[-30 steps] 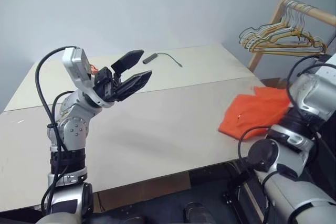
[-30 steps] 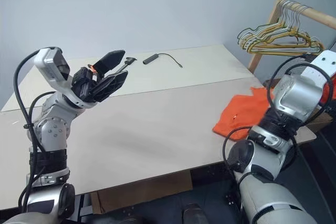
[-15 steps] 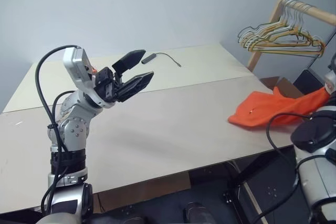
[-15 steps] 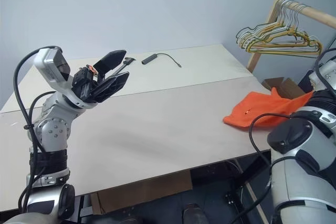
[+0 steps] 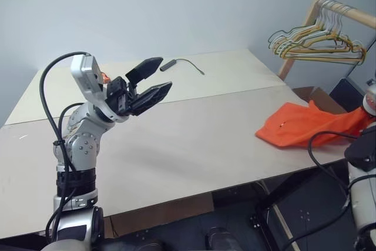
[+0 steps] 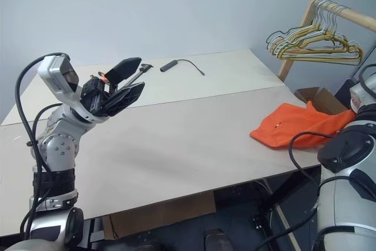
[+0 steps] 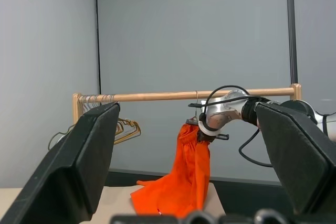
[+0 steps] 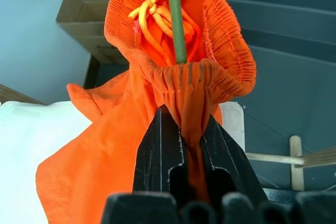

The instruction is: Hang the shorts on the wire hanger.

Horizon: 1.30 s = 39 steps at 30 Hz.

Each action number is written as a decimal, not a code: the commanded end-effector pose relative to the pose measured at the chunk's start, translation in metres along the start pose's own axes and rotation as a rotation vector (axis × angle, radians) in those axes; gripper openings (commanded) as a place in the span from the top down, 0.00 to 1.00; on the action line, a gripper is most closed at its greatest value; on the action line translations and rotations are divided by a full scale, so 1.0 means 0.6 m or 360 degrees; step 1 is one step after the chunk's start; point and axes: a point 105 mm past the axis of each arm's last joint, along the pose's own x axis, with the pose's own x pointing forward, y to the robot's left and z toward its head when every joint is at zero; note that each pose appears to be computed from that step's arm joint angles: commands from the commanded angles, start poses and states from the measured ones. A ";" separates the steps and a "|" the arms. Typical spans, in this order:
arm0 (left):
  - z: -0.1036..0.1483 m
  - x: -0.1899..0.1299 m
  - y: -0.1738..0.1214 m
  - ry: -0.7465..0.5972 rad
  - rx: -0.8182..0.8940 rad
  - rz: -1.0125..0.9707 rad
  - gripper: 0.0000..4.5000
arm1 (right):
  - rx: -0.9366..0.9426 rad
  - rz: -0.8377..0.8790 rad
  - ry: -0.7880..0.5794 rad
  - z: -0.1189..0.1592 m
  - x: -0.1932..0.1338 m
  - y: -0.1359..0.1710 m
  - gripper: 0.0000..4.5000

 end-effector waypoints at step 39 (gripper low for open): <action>0.004 -0.065 0.013 0.0316 0.0241 0.0236 0.00 | -0.1605 0.1495 -0.2159 -0.141 -0.381 0.288 0.01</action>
